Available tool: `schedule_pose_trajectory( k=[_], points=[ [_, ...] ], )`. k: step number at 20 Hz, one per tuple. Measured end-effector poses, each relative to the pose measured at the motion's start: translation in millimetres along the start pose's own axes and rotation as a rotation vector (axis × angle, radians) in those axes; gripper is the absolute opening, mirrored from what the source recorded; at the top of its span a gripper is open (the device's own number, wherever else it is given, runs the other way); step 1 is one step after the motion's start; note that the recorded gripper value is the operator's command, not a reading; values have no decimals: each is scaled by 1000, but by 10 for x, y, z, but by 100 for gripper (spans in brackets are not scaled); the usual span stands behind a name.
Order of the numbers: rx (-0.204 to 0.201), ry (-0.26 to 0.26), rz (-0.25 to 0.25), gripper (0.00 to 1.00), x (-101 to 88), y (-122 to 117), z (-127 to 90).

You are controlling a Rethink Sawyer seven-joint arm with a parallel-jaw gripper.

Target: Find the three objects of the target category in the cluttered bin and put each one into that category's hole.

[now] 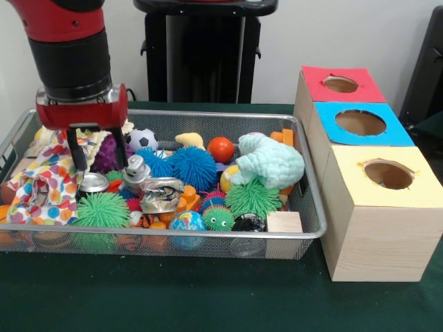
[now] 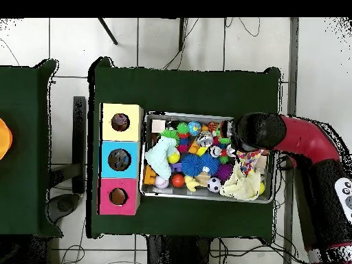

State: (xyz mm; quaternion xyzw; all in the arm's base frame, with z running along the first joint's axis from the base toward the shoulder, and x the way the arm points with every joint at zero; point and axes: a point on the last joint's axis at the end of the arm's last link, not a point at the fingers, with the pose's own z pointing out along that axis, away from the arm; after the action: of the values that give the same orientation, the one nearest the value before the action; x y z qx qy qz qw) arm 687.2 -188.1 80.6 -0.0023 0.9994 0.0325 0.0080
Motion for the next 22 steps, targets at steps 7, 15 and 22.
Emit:
schedule_pose_trajectory(
  k=[7,15,22],
  points=[
    [25,52,-18,100,-41,34,-553],
    [36,61,-34,100,-108,73,-950],
    [9,69,-49,100,-41,-186,-766]
  ],
)
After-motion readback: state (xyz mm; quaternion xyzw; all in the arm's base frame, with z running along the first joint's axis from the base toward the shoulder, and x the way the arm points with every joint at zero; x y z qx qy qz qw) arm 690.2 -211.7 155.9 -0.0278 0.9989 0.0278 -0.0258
